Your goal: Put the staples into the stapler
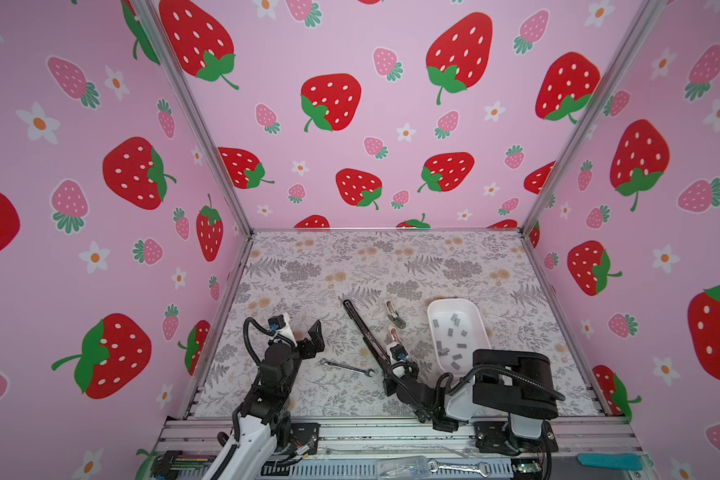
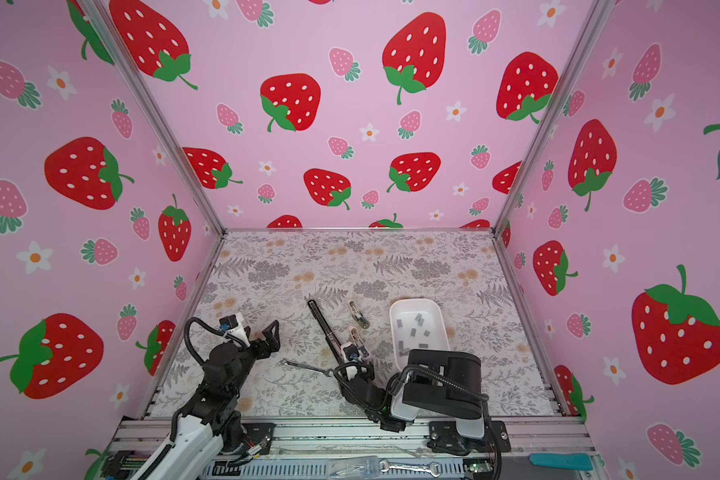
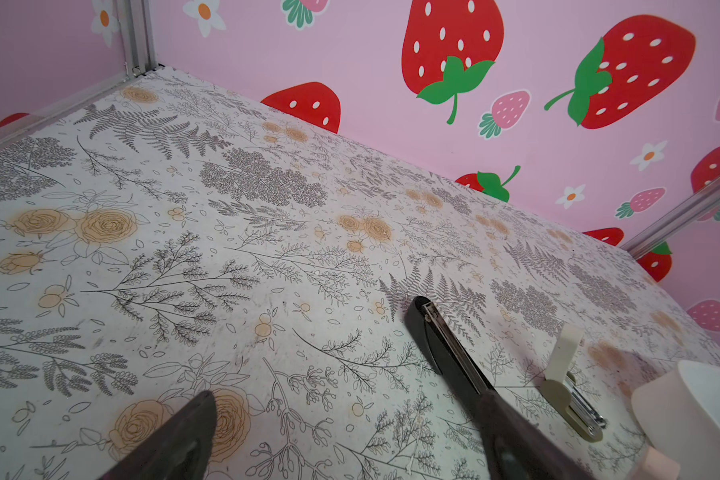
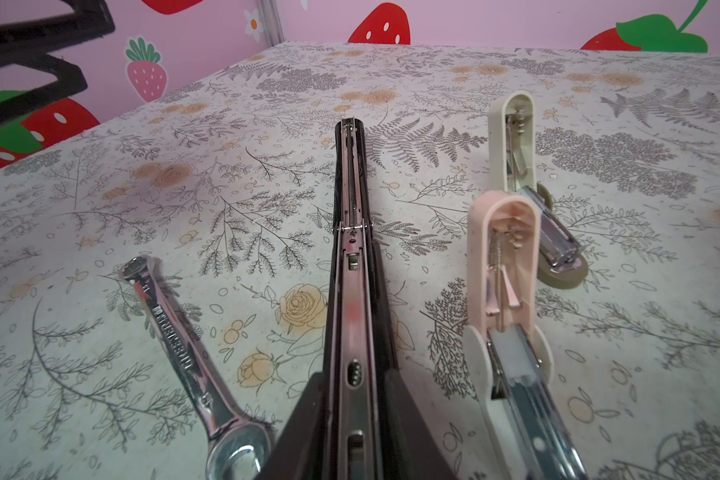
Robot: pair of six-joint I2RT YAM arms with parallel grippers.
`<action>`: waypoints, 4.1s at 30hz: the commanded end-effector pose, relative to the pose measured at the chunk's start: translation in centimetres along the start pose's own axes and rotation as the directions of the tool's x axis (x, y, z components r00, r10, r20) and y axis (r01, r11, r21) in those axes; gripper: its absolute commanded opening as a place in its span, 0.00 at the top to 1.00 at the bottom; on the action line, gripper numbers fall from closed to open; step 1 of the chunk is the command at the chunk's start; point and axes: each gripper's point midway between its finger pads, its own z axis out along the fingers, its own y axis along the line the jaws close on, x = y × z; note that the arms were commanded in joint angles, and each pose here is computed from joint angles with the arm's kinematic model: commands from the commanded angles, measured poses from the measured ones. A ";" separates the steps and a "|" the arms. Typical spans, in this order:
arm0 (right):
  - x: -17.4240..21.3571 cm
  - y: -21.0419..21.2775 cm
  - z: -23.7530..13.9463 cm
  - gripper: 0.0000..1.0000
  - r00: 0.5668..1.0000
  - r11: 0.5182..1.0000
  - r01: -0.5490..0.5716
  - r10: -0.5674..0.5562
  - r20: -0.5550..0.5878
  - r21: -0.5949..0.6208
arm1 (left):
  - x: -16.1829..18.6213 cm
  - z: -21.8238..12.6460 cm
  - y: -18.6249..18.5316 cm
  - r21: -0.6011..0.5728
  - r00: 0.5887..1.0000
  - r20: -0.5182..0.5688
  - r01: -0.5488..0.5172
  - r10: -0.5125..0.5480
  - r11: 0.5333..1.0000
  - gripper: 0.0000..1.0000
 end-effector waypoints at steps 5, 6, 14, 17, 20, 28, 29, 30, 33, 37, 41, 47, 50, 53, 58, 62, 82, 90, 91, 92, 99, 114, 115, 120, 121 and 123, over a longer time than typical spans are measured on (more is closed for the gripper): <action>-3.6 0.4 -1.6 0.42 0.994 0.996 -0.084 0.086 0.064 -0.038 | -0.4 0.0 -0.2 0.013 1.000 0.021 0.005 -0.005 1.000 0.01; -4.1 0.5 -1.9 0.40 0.994 0.995 -0.091 0.094 0.062 -0.047 | -0.3 0.0 -0.2 0.012 1.000 0.020 0.005 -0.005 1.000 0.01; -8.5 0.0 -4.0 0.21 0.996 0.996 -0.089 0.090 0.020 -0.018 | -0.3 0.0 -0.4 0.023 1.000 0.017 0.004 -0.004 1.000 0.01; -10.1 -0.4 -4.6 0.20 0.996 0.996 -0.087 0.088 -0.033 0.026 | -0.3 0.0 -0.4 0.027 1.000 0.014 0.004 -0.005 1.000 0.01; -11.8 -1.0 -5.8 0.19 0.996 0.996 -0.078 0.080 -0.043 0.036 | -0.3 0.0 -0.5 0.030 1.000 0.015 0.002 -0.003 1.000 0.01; -16.0 -7.1 -8.2 0.02 0.995 0.988 -0.057 0.068 -0.078 0.142 | -0.2 -0.1 -0.8 0.048 1.000 0.008 -0.001 0.001 0.999 0.01; -16.5 -8.2 -8.3 0.05 0.995 0.984 -0.041 0.056 -0.086 0.173 | -0.2 -0.1 -0.9 0.050 1.000 0.008 -0.003 0.002 0.999 0.01; -16.7 -9.2 -8.3 0.07 0.994 0.979 -0.025 0.046 -0.099 0.203 | -0.3 -0.1 -0.9 0.052 1.000 0.010 -0.002 0.002 0.999 0.01; -17.2 -12.9 -8.3 0.16 0.991 0.951 0.005 0.037 -0.132 0.310 | -0.2 -0.1 -1.0 0.060 1.000 0.008 -0.006 0.006 0.998 0.01; -16.8 -18.4 -8.3 0.28 0.984 0.894 0.006 0.074 -0.161 0.447 | -0.2 -0.1 -0.9 0.054 1.000 0.009 -0.006 0.006 0.999 0.01; -15.6 -22.3 -7.3 0.36 0.972 0.869 -0.043 0.151 -0.181 0.493 | -0.4 0.1 -0.5 0.028 1.000 0.020 -0.008 0.008 1.000 0.01; -11.2 -26.4 -4.3 0.44 0.913 0.857 -0.086 0.272 -0.303 0.509 | -0.6 0.5 -0.1 0.002 1.000 0.029 -0.004 0.004 1.000 0.01; -8.8 -27.5 -3.0 0.46 0.884 0.848 -0.104 0.318 -0.343 0.519 | -0.6 0.8 -0.2 0.003 1.000 0.021 -0.006 0.006 1.000 0.01; -6.8 -28.9 -2.2 0.53 0.851 0.834 -0.102 0.355 -0.386 0.542 | -0.6 1.0 -0.3 -0.003 1.000 0.008 -0.010 0.010 1.000 0.01; -4.4 -29.9 -1.3 0.61 0.815 0.830 -0.083 0.375 -0.442 0.551 | -0.5 1.3 -0.4 0.001 1.000 -0.005 -0.017 0.017 1.000 0.01; -3.3 -30.0 -1.2 0.61 0.804 0.828 -0.070 0.377 -0.460 0.556 | -0.4 1.3 -0.5 0.006 1.000 -0.007 -0.019 0.019 1.000 0.01; 0.0 -29.1 -2.0 0.60 0.751 0.835 -0.062 0.400 -0.526 0.546 | -0.4 1.1 -0.5 0.010 1.000 -0.001 -0.019 0.019 1.000 0.01; 0.3 -28.8 -1.6 0.60 0.742 0.843 -0.055 0.393 -0.544 0.535 | -0.4 1.1 -0.5 0.012 1.000 -0.001 -0.019 0.019 1.000 0.01; 0.3 -28.7 -1.6 0.60 0.743 0.845 -0.055 0.391 -0.543 0.533 | -0.5 1.1 -0.5 0.012 1.000 0.000 -0.019 0.019 1.000 0.01; 0.2 -28.6 -1.5 0.59 0.744 0.848 -0.054 0.386 -0.545 0.527 | -0.5 1.1 -0.5 0.012 1.000 0.000 -0.019 0.019 1.000 0.01; 0.4 -28.6 -1.3 0.57 0.738 0.845 -0.037 0.383 -0.555 0.534 | -0.4 1.1 -0.5 0.011 1.000 -0.001 -0.019 0.019 1.000 0.01; 0.1 -28.7 -2.6 0.63 0.737 0.831 -0.035 0.397 -0.547 0.556 | -0.4 1.1 -0.5 0.011 1.000 -0.002 -0.019 0.019 1.000 0.01; 0.2 -28.6 -2.5 0.64 0.736 0.831 -0.036 0.398 -0.548 0.555 | -0.4 1.1 -0.6 0.013 1.000 -0.002 -0.020 0.020 1.000 0.01; 0.2 -28.3 -1.8 0.77 0.730 0.842 -0.053 0.399 -0.555 0.537 | -0.5 1.1 -0.6 0.013 1.000 0.000 -0.019 0.019 1.000 0.01; 0.1 -28.2 -1.7 0.77 0.731 0.843 -0.058 0.401 -0.553 0.534 | -0.5 1.1 -0.6 0.014 1.000 0.000 -0.020 0.020 1.000 0.01; 0.0 -28.0 -1.4 0.76 0.731 0.848 -0.066 0.400 -0.554 0.525 | -0.4 1.1 -0.6 0.013 1.000 -0.001 -0.019 0.019 1.000 0.01</action>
